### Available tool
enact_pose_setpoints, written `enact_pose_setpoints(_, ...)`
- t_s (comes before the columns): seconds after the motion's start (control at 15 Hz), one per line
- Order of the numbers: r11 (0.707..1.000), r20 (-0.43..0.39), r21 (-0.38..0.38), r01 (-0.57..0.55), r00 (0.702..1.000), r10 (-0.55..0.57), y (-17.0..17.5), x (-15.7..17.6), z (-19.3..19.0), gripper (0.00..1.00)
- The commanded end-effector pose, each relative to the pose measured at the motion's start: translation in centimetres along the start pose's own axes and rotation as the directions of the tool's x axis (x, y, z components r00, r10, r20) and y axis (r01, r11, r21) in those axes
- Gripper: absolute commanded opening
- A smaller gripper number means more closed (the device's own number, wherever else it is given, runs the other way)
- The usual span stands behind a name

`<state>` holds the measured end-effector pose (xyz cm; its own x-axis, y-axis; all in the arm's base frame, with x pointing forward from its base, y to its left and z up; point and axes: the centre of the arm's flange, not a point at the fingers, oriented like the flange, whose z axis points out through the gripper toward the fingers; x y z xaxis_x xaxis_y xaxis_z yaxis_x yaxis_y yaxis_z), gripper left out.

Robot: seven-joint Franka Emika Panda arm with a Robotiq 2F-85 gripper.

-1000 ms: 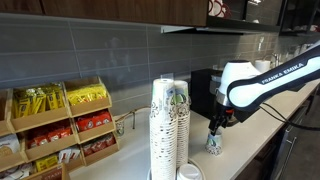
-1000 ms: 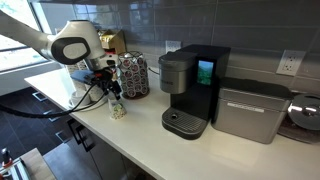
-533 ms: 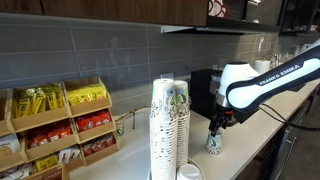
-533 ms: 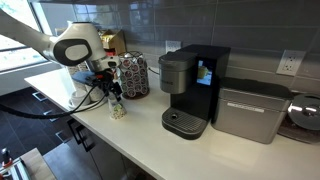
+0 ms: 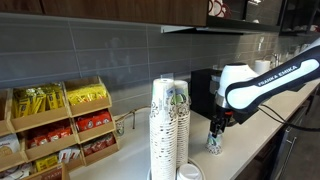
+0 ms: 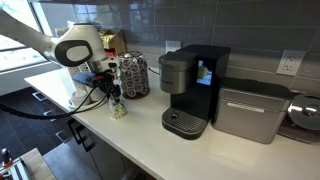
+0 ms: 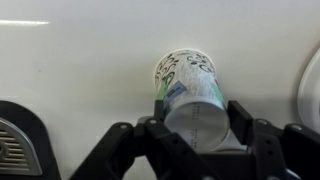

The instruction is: Put the paper cup on the pile on the right

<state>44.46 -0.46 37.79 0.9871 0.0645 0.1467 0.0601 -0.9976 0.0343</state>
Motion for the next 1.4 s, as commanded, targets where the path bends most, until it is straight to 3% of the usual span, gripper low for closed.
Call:
enact_pose_setpoints(0.0,1.0,0.002,0.014,0.0,1.0,0.0,0.1,0.0,0.4,0.39)
enact_pose_setpoints(0.2,1.0,-0.015,0.007,0.019,1.0,-0.019,-0.1,0.1,-1.6,0.39)
enact_pose_setpoints(0.47,0.993,-0.06,-0.013,0.117,0.991,-0.118,-1.6,0.3,-8.1,0.39)
enact_pose_setpoints(0.87,0.944,-0.081,-0.05,0.326,0.941,-0.329,-5.0,-1.4,-19.9,0.39)
enact_pose_setpoints(0.93,0.964,-0.08,-0.029,0.263,0.961,-0.264,-4.3,-0.4,-16.9,0.64)
enact_pose_setpoints(1.2,0.953,-0.107,-0.041,0.302,0.946,-0.304,-5.2,-1.5,-20.2,0.64)
enact_pose_setpoints(1.27,0.952,-0.104,-0.04,0.303,0.946,-0.306,-5.2,-1.4,-20.0,0.39)
enact_pose_setpoints(1.33,0.947,-0.118,-0.041,0.317,0.94,-0.32,-5.3,-1.3,-20.4,0.39)
